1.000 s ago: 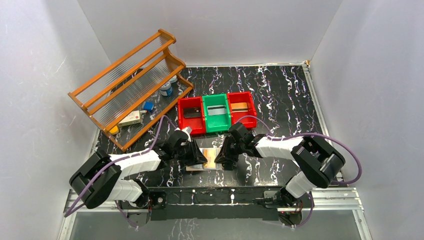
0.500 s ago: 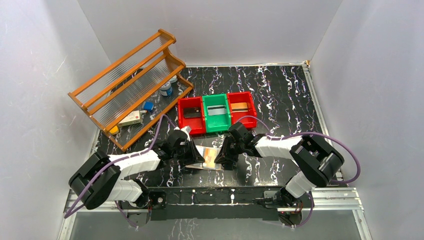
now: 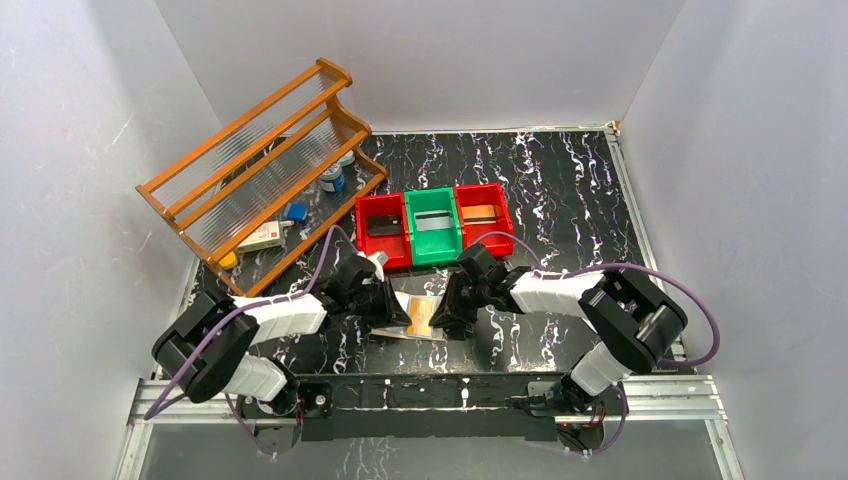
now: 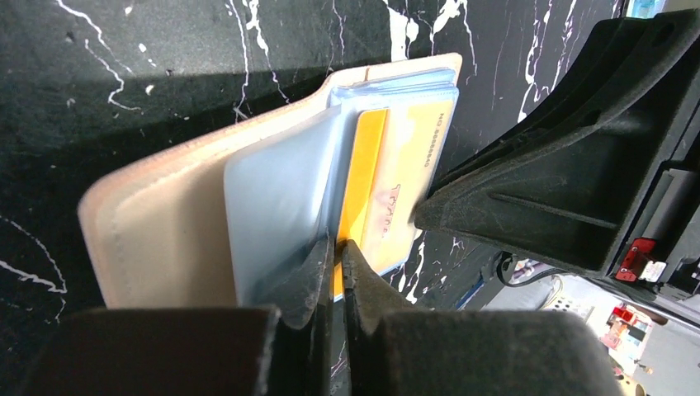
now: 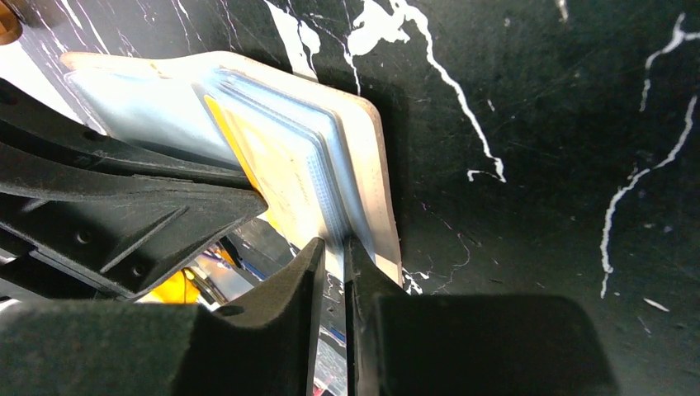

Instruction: Take the credit cards out of the card holder

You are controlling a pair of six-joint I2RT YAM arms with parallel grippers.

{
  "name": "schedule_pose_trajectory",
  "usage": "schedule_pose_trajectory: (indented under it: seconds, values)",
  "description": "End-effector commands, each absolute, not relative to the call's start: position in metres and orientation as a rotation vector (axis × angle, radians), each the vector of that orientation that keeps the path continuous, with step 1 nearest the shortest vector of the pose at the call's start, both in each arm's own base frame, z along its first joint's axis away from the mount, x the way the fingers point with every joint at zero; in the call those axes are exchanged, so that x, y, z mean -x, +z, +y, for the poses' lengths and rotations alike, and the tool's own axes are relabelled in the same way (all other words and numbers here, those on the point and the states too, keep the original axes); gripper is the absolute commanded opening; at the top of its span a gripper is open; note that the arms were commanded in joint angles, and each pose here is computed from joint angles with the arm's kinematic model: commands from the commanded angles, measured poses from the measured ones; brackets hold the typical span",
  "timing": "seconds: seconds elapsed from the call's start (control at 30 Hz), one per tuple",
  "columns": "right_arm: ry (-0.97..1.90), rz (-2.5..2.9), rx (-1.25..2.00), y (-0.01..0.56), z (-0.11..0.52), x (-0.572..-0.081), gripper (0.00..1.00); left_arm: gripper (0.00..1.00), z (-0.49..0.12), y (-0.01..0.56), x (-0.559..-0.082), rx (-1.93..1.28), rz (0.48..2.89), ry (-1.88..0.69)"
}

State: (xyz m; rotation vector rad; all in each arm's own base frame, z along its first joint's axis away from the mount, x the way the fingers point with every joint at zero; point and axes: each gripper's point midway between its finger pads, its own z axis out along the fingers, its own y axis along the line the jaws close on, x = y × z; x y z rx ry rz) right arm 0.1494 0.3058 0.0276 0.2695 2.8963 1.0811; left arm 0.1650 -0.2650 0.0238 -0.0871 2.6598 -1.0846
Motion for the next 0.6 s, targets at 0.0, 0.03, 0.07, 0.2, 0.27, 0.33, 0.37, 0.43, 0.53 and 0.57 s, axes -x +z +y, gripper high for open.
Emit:
schedule_pose_trajectory:
  seconds: [0.0, 0.03, 0.07, 0.2, 0.27, 0.33, 0.37, 0.43, 0.53, 0.57]
  values:
    - [1.058, 2.921, -0.243, 0.017, 0.311, -0.145, 0.23, 0.0, -0.305, 0.061, -0.153, -0.137, 2.602, -1.348]
    - [1.058, 2.92, -0.243, 0.017, 0.311, -0.145, 0.23, 0.0, -0.305, 0.062, -0.153, -0.145, 2.602, -1.344]
    - [1.057, 2.92, -0.246, 0.017, 0.311, -0.144, 0.23, 0.0, -0.305, 0.062, -0.153, -0.154, 2.604, -1.336]
    - [1.021, 2.921, -0.256, 0.017, 0.307, -0.146, 0.24, 0.0, -0.295, 0.059, -0.158, -0.129, 2.627, -1.228]
    - [0.982, 2.918, -0.265, 0.016, 0.303, -0.148, 0.25, 0.0, -0.286, 0.053, -0.159, -0.101, 2.647, -1.15]
    - [0.943, 2.91, -0.273, 0.017, 0.299, -0.15, 0.25, 0.0, -0.277, 0.052, -0.16, -0.076, 2.647, -1.09]
    - [0.926, 2.904, -0.276, 0.018, 0.298, -0.151, 0.25, 0.0, -0.272, 0.05, -0.162, -0.056, 2.649, -1.053]
    - [0.911, 2.89, -0.278, 0.021, 0.295, -0.153, 0.25, 0.0, -0.266, 0.048, -0.161, -0.041, 2.65, -1.017]
    - [0.899, 2.877, -0.274, 0.025, 0.294, -0.156, 0.25, 0.0, -0.263, 0.047, -0.161, -0.036, 2.652, -1.0]
    - [0.899, 2.874, -0.267, 0.026, 0.295, -0.157, 0.24, 0.0, -0.263, 0.047, -0.16, -0.036, 2.652, -1.001]
